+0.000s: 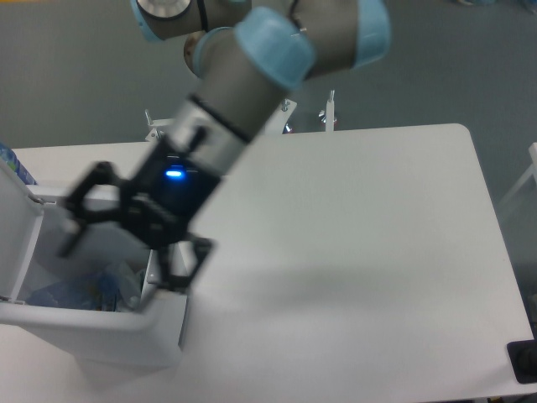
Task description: Place the trash in the trash can
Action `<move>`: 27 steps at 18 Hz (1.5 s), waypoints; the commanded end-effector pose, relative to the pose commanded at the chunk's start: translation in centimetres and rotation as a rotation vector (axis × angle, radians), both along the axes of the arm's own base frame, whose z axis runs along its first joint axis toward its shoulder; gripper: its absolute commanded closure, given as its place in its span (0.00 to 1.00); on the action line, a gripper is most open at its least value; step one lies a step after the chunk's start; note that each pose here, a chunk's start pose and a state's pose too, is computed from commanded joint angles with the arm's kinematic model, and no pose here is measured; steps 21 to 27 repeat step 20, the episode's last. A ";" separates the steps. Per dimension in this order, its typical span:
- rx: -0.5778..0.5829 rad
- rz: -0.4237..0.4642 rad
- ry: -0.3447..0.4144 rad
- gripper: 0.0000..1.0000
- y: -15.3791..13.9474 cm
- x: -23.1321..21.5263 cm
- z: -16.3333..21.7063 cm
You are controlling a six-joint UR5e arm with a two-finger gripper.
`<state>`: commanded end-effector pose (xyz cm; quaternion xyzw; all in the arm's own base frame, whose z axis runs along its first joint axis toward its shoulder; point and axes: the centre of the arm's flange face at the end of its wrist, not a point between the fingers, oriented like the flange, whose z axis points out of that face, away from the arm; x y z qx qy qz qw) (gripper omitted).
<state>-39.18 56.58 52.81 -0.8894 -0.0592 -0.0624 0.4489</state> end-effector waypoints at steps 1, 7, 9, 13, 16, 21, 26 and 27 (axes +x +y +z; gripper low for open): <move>-0.042 0.038 0.029 0.00 -1.1 -1.5 -1.1; -0.357 0.130 0.224 0.00 -8.3 -8.4 -9.8; -0.447 0.117 0.295 0.00 -10.7 -10.3 -11.4; -0.630 0.009 0.379 0.00 -12.9 -12.1 -15.3; -0.761 -0.079 0.435 0.00 -15.2 -12.9 -18.1; -0.777 -0.141 0.457 0.00 -15.6 -13.0 -19.0; -0.777 -0.141 0.457 0.00 -15.6 -13.0 -19.0; -0.777 -0.141 0.457 0.00 -15.6 -13.0 -19.0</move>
